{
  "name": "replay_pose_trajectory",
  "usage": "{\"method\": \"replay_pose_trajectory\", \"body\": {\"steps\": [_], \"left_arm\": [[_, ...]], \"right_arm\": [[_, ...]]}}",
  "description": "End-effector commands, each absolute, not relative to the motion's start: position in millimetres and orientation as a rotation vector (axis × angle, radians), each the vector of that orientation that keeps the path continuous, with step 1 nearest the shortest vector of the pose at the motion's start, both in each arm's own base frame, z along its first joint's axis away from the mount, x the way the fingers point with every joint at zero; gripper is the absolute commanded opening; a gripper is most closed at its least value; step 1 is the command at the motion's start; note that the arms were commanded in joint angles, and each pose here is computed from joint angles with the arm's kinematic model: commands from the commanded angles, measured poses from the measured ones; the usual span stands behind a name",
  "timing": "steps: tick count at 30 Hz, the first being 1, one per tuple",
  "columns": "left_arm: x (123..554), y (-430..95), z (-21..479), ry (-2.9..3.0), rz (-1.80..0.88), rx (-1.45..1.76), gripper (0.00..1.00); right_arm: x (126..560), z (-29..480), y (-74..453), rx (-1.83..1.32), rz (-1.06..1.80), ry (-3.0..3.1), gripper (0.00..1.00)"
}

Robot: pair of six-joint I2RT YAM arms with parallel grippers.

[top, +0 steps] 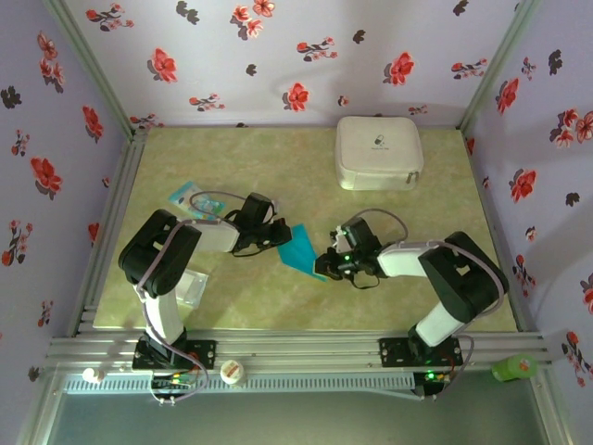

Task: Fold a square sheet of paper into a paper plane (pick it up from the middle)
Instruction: Fourth fold the wing at the center of the table.

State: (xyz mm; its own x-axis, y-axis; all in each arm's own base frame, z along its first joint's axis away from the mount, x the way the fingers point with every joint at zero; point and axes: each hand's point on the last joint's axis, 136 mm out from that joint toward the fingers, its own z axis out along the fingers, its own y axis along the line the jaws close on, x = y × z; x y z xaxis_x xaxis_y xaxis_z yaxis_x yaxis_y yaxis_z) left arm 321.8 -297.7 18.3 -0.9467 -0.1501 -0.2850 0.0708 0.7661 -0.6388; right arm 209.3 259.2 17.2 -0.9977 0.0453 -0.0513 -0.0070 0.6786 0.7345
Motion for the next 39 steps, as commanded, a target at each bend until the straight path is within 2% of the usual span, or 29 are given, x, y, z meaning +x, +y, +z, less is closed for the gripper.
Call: {"method": "replay_pose_trajectory", "body": {"steps": [1,12,16,24,26,31,39], "left_arm": [[305.1,-263.4,-30.2,2.794,-0.772,-0.170,0.00],[305.5,-263.2,-32.2,2.799,-0.774,-0.195,0.00],[305.5,-263.2,-31.7,2.799,-0.783,-0.206,0.00],[304.5,-264.4,-29.6,2.797,-0.809,-0.242,0.00],[304.6,-264.4,-29.3,2.797,-0.812,-0.251,0.00],[304.8,-264.5,-28.7,2.796,-0.814,-0.254,0.00],[306.0,-266.1,-26.0,2.789,-0.824,-0.249,0.00]], "right_arm": [[175.0,-8.0,228.6,0.077,1.081,2.994,0.13],[157.7,-5.8,202.0,0.043,0.920,3.049,0.13],[166.1,10.0,210.0,0.062,0.981,2.996,0.14],[194.6,50.7,228.3,0.195,1.136,2.815,0.24],[199.1,49.3,224.5,0.291,1.115,2.818,0.31],[202.0,43.4,221.6,0.384,1.106,2.827,0.38],[202.9,39.4,228.4,0.364,1.147,2.843,0.38]]}}
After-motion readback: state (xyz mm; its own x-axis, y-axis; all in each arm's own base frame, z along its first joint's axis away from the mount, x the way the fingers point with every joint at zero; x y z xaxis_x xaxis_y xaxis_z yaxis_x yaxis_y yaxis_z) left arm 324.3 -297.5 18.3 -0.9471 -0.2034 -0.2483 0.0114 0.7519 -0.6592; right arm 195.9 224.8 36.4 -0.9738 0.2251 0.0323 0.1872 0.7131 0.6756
